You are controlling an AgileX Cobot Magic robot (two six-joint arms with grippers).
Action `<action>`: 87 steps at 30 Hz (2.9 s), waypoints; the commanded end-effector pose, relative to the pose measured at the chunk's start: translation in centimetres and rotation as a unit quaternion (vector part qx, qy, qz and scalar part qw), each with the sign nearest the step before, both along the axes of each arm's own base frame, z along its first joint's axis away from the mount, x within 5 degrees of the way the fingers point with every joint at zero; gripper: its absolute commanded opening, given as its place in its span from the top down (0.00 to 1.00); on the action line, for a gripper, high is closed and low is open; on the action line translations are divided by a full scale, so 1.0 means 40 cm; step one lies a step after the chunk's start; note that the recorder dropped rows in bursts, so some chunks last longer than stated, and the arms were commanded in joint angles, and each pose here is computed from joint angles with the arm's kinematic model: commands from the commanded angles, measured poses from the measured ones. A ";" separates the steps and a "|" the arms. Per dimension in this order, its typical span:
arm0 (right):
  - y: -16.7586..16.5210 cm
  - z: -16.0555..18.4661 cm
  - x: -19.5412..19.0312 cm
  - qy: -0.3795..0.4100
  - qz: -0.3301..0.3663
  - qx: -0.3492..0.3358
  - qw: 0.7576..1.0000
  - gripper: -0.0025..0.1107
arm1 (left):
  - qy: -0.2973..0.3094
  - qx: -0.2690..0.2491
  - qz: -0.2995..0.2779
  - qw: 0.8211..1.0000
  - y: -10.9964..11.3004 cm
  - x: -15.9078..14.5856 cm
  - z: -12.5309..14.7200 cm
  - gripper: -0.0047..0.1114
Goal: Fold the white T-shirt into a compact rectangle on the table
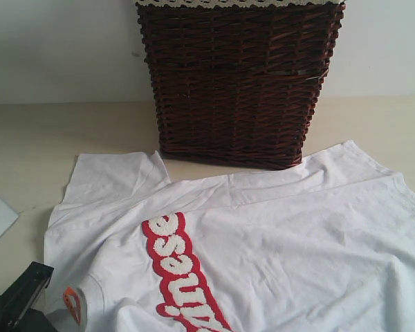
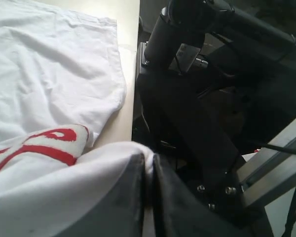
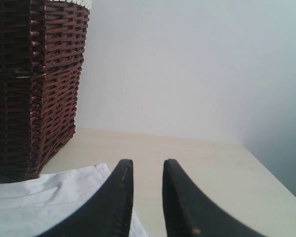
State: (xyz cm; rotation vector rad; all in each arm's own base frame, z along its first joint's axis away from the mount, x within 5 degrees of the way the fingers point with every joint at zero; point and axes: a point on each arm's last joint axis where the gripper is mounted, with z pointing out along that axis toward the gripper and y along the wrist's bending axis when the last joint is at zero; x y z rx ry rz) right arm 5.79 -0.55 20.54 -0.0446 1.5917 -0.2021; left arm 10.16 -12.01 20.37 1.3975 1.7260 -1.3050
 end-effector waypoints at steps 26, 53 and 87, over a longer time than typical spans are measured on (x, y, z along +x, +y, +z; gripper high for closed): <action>0.000 -0.002 0.000 -0.001 0.001 -0.001 1.000 0.77 | 0.072 0.012 0.003 0.997 0.014 -0.049 -0.048 0.43; 0.000 -0.002 0.000 -0.001 0.001 -0.001 1.000 0.77 | -0.055 0.293 0.250 0.921 0.020 0.343 -0.243 0.96; 0.000 -0.002 0.000 -0.001 0.001 -0.001 1.000 0.77 | -0.052 0.322 0.503 0.801 0.154 0.677 -0.228 0.96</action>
